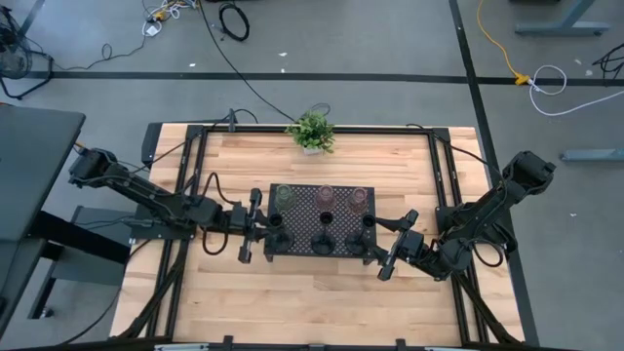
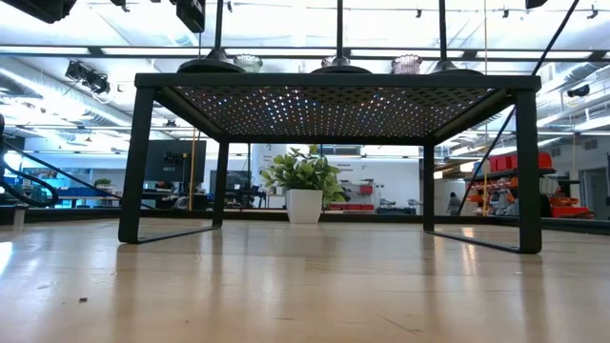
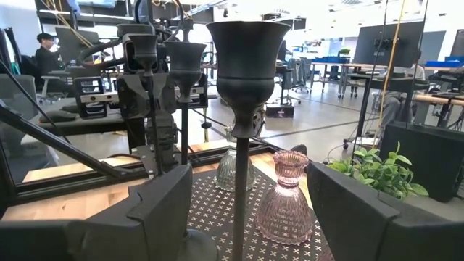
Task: Pick & Place candle stick holders
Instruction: Put the black candle holder on the shelf aligned with the other black candle holder
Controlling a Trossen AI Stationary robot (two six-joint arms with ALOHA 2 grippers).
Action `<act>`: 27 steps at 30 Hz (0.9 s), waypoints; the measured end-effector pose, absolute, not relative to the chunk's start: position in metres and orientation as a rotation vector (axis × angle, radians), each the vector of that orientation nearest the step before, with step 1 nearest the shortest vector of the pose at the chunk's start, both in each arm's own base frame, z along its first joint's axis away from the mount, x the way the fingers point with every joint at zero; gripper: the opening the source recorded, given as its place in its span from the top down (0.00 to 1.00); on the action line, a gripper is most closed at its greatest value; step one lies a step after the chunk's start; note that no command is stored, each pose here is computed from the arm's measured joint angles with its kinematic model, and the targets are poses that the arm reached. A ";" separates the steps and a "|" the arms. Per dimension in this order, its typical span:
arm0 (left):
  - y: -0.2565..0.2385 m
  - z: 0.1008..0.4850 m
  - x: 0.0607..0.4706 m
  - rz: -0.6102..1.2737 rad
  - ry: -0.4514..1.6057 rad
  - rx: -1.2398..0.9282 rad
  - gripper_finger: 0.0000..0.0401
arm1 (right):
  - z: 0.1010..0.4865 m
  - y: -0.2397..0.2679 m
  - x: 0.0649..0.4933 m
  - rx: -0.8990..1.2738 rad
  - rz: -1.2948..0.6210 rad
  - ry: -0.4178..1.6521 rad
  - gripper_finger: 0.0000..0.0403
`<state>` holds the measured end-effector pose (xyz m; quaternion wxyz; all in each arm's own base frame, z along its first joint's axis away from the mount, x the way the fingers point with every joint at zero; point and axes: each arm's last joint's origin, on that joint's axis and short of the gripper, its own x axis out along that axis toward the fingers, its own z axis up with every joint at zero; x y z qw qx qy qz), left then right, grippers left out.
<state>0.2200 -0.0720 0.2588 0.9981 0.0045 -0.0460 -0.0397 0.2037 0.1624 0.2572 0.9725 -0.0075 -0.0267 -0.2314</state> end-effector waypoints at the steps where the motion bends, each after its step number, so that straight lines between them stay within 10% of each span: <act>1: -0.072 0.259 0.220 -0.079 -0.091 0.010 0.93 | 0.257 0.162 0.204 -0.015 -0.467 -0.054 0.32; 27: -0.071 0.258 0.220 -0.028 -0.080 0.015 0.84 | 0.257 0.163 0.204 -0.019 -0.468 -0.051 0.32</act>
